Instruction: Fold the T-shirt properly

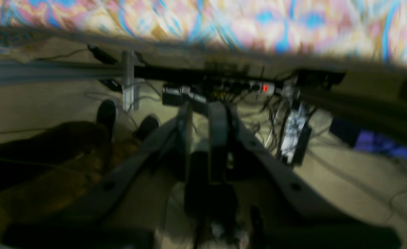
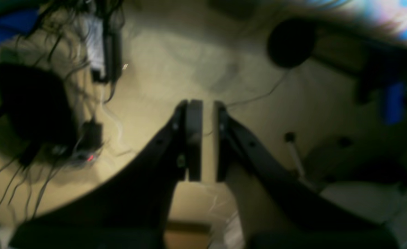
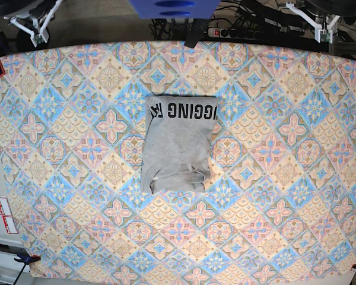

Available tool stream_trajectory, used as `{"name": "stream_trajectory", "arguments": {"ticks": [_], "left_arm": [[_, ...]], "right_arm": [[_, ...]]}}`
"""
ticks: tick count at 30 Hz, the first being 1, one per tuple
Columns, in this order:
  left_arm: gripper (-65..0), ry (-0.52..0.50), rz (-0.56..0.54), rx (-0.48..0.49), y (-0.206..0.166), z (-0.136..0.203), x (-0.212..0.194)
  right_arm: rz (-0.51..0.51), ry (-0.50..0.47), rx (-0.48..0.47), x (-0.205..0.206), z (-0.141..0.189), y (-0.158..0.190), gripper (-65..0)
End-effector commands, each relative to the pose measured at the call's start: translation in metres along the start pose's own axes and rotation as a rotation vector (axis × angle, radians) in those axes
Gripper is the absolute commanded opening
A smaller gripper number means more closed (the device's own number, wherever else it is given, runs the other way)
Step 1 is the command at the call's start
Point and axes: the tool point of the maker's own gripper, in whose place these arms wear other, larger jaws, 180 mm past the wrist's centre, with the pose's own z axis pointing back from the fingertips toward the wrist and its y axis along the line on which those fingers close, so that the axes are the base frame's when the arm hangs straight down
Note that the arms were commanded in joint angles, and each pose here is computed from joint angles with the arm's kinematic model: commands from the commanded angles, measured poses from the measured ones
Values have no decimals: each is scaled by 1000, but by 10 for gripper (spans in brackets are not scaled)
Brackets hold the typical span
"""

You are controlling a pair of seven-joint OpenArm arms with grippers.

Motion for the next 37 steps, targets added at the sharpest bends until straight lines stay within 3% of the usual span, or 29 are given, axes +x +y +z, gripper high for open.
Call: {"name": "stream_trajectory", "arguments": {"ticks": [1, 5, 11, 17, 23, 28, 33, 37], "left_arm": [[-585, 43, -14, 8, 3, -2, -18], [-650, 125, -45, 36, 10, -28, -74], [-650, 199, -93, 0, -7, -70, -122], [-650, 227, -137, -64, -40, -114, -140], [-650, 250, -218, -102, -59, -155, -154], [-650, 191, -274, -135, -77, -176, -152], [-650, 138, -289, -164, -96, -185, -139], [-650, 96, -274, -176, -107, -190, -123]], "right_arm": [[-11, 32, 0, -12, -2, -4, -602], [-114, 158, 75, -60, -30, 8, -602], [-230, 185, 243, -85, -83, 59, -602], [-345, 177, 391, -85, -130, 115, -602], [-509, 106, 362, -72, -160, 125, -602], [-606, 60, 267, -49, -180, 115, -602], [-627, 11, 267, -16, -189, 112, -602], [-636, 18, 199, -17, -192, 100, -600]]}}
